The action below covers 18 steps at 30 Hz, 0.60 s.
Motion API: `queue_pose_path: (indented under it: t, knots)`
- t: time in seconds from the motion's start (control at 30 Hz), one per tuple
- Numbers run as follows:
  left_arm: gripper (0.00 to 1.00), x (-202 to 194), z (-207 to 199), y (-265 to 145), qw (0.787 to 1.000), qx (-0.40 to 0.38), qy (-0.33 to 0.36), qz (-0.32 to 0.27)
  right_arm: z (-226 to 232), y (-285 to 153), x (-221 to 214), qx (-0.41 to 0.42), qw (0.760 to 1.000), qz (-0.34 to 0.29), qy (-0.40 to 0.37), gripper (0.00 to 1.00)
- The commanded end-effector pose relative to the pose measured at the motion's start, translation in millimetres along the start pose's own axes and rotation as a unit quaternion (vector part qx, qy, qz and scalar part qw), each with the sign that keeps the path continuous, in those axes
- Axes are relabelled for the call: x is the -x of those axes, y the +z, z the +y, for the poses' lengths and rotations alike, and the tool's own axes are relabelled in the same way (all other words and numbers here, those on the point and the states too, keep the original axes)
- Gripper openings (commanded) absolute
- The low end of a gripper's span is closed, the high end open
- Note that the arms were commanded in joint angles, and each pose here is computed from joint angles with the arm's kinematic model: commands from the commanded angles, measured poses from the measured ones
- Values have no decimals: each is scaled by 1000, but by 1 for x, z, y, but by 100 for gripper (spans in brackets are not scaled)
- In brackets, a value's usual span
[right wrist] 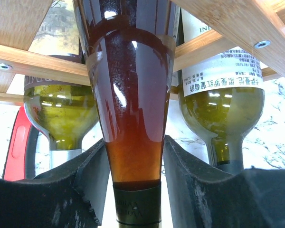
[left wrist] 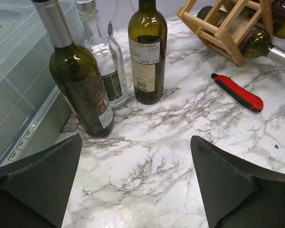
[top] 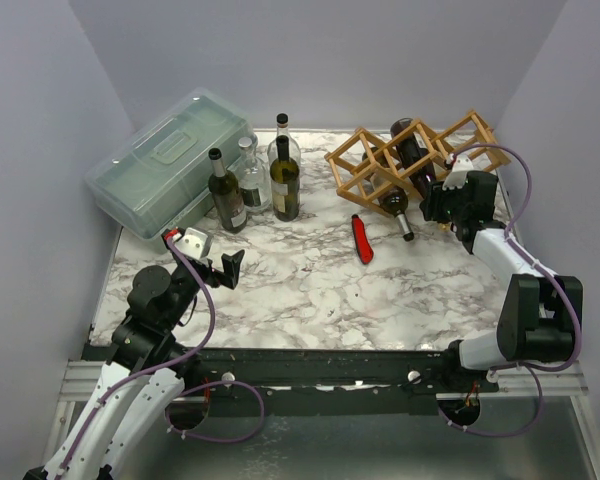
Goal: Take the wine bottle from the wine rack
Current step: Pick up the wine bottle from the wine rack.
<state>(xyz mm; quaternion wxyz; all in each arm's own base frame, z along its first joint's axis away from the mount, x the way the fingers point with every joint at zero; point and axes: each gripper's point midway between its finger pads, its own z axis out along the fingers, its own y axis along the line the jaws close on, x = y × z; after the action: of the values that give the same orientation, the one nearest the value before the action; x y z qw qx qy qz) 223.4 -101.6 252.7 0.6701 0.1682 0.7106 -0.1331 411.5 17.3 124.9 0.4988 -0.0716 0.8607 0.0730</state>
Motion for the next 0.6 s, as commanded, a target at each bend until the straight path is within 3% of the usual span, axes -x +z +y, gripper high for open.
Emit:
queue_pose_path:
  t: [0.0,0.4,0.57]
  knots:
    - [99,3,-1,-1,1000,-4,3,-11,-1,-1,-3,-4,1000,11,4,47]
    - [99,4,0,-1,1000,-4,4,-11,-3,-9,9,-12,1000,-9,-9,2]
    - [99,4,0,-1,1000,-4,5,-11,-4,-20,26,-22,999,-36,-13,0]
